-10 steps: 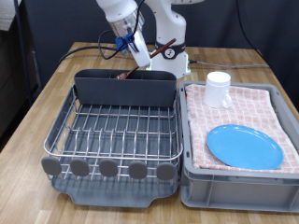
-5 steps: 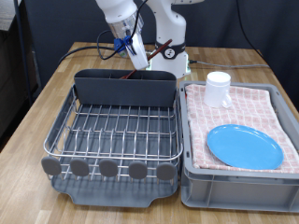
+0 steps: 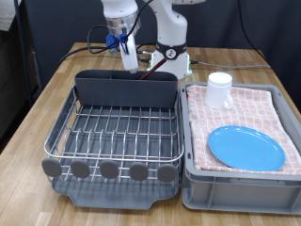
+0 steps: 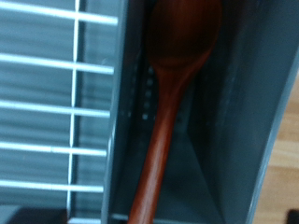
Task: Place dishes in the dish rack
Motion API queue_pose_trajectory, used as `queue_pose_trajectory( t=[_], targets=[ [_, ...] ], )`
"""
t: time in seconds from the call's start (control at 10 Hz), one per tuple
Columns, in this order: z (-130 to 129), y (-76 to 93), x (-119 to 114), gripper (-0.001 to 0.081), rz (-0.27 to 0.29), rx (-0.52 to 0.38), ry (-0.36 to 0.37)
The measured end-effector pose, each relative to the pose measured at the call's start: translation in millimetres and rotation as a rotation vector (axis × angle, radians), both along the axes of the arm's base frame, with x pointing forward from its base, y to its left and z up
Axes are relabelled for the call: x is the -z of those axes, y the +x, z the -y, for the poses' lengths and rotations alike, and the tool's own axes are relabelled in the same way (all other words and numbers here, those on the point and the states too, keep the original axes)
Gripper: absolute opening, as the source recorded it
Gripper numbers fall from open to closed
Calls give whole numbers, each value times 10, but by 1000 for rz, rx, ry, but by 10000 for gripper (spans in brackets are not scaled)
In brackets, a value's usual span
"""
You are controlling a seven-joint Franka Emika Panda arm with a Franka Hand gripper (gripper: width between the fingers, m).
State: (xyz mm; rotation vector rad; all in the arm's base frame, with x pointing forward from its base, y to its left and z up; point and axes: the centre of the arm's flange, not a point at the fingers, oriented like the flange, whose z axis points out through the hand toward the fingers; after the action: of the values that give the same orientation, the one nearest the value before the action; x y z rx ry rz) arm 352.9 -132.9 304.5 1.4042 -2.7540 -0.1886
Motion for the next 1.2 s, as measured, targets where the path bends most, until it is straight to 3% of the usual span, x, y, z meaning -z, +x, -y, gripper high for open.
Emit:
queue_pose_trajectory(
  t=[0.1, 0.3, 0.7, 0.8, 1.2],
  targets=[
    [-33, 25, -22, 373, -5, 5, -65],
    [-169, 142, -127, 373, 53, 6, -166],
    [-677, 390, -503, 373, 180, -92, -226],
    [-818, 440, -596, 801, 187, -126, -235],
    [-1427, 630, -980, 802, 192, -308, -250]
  ],
)
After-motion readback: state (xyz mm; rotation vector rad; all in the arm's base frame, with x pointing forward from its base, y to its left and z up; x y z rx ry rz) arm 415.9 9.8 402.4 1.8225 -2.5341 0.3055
